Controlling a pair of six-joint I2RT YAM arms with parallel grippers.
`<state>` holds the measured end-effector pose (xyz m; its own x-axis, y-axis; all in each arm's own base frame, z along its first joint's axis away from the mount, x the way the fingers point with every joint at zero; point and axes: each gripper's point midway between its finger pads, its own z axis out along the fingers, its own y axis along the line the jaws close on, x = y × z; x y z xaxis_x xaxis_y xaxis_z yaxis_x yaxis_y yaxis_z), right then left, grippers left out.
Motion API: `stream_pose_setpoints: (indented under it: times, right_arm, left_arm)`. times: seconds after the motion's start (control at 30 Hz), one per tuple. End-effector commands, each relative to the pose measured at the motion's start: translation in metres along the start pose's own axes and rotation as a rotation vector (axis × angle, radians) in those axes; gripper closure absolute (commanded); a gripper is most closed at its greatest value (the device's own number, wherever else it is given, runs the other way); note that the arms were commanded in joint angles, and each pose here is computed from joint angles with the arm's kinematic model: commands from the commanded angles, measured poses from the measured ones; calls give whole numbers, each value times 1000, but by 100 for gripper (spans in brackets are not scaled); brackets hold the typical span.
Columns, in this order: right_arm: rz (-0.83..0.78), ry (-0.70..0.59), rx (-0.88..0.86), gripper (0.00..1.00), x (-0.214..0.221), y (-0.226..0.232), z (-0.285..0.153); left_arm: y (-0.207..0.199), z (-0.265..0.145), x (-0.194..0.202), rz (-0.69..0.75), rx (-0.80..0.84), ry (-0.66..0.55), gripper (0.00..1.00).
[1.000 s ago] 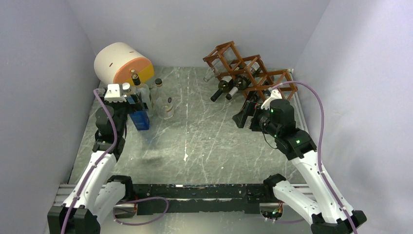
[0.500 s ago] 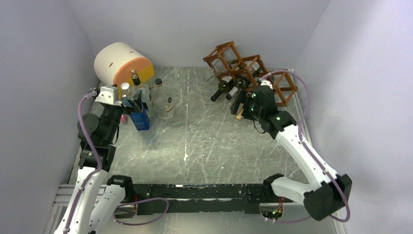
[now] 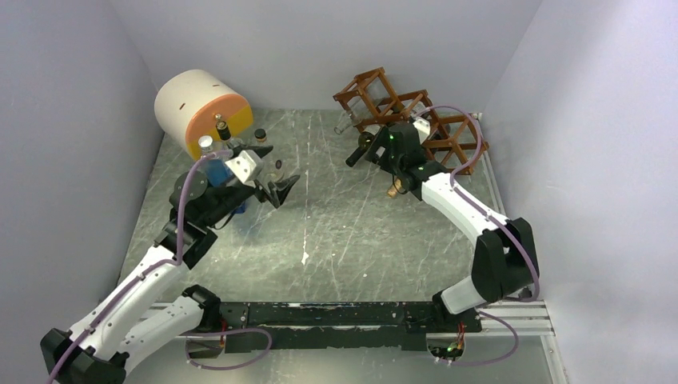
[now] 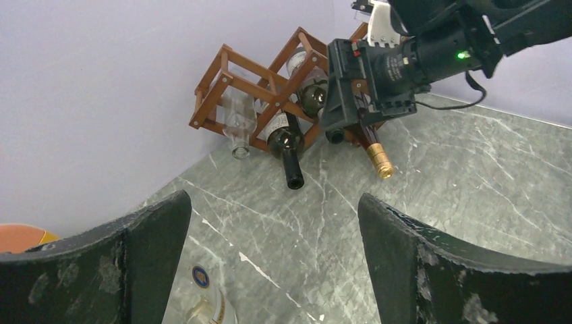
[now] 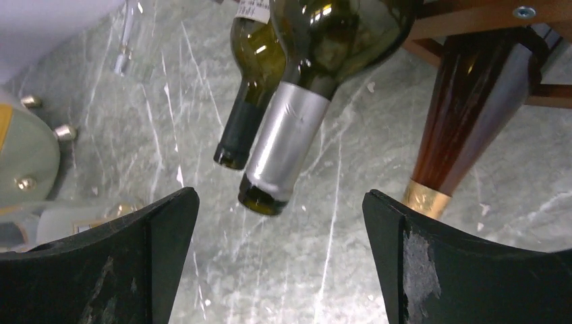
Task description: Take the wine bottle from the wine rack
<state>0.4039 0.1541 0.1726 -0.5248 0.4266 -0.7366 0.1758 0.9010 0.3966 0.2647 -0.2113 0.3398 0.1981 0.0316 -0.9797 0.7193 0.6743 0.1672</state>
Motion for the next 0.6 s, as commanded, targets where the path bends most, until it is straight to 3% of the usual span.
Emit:
stream_pose_setpoints:
  times: [0.0,0.27,0.4,0.57]
  right_arm:
    - [100,-137,-4,5,-31,8,18]
    - [132,-160,-37,14,-28,3,42]
    - [181,-158,-63,26,-27,-1,54]
    - [221,-157,-84,28,-28,2,66]
  left_arm:
    - [-10,-11,-12,58,23,-103,2]
    - [-5,-21,-1,70,-34,-85,3]
    - [-12,-19,-1,68,-2,-87,4]
    - [-13,-21,0,79,-4,-87,4]
